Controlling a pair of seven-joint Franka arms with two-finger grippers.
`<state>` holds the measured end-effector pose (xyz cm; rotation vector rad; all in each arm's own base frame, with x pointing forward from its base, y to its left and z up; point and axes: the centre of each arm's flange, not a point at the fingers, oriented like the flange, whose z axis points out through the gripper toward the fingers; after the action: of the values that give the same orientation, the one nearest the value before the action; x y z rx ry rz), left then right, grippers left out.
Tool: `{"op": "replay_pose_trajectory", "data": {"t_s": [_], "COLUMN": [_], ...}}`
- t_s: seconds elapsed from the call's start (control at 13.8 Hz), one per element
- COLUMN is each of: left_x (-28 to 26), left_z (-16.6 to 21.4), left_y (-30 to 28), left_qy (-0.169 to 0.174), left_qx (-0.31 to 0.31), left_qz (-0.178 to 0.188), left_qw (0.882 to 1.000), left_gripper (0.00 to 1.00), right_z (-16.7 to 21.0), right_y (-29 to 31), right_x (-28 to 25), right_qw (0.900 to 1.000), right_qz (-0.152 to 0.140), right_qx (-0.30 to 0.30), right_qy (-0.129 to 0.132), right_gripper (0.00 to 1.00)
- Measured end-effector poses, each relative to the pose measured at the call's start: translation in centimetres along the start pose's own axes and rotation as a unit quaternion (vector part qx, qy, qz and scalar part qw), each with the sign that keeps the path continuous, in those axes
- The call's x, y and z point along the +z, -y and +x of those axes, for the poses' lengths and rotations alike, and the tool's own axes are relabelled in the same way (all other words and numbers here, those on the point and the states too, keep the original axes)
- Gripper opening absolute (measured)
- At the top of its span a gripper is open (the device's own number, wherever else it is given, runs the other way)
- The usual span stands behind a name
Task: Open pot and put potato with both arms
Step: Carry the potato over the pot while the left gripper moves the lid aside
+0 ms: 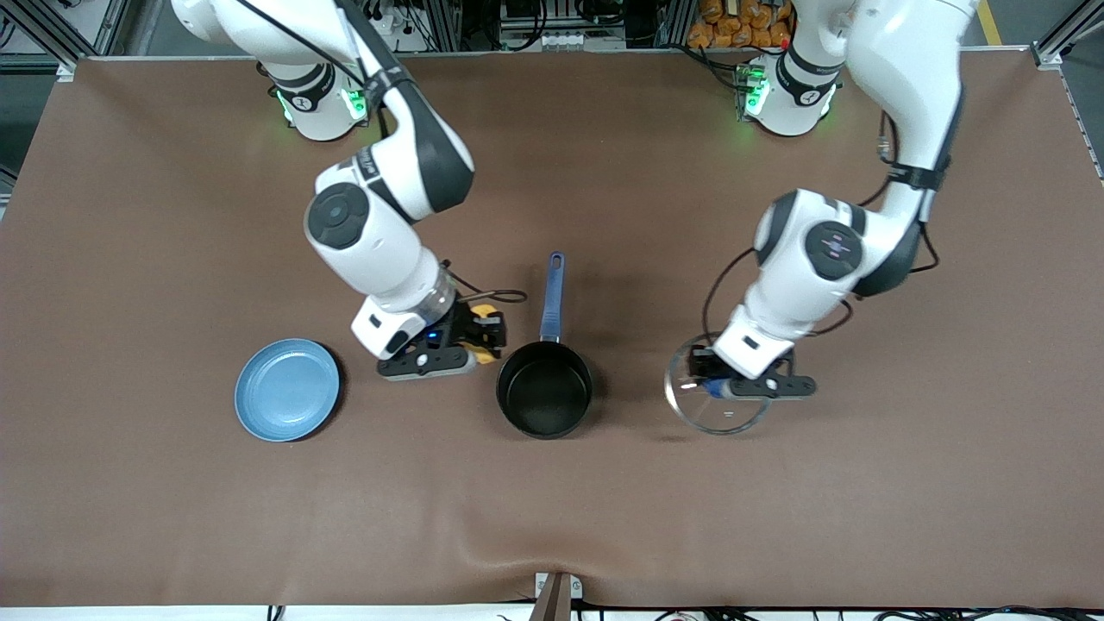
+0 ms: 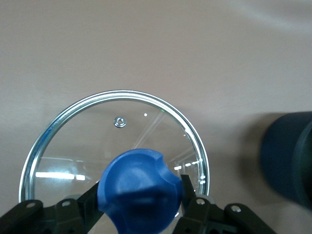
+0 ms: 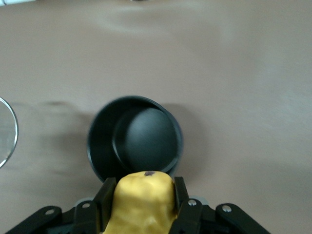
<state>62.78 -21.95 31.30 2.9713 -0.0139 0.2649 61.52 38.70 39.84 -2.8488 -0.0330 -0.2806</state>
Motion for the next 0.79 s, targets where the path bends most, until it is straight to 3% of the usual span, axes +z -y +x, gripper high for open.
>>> {"op": "replay_pose_trajectory", "data": {"t_s": [0.29, 0.51, 0.79], "left_x": [2.1, 3.3, 5.3], "left_z": [-1.0, -1.9, -2.8], "left_y": [7.3, 7.8, 8.4], "left_qy": [0.023, 0.037, 0.055], "left_qx": [0.029, 0.033, 0.041], "left_qz": [-0.013, -0.015, -0.016], "left_qw": [0.999, 0.999, 0.998], "left_gripper": [0.61, 0.61, 0.61], "right_z": [-2.4, -3.9, -3.0], "right_y": [3.4, 4.7, 4.6], "right_x": [7.7, 11.8, 13.7], "right_qw": [1.000, 0.999, 0.998], "right_qz": [0.000, 0.000, -0.002], "right_qx": [-0.009, -0.021, -0.024], "right_qy": [-0.025, -0.038, -0.055], "right_gripper": [0.53, 0.53, 0.53]}}
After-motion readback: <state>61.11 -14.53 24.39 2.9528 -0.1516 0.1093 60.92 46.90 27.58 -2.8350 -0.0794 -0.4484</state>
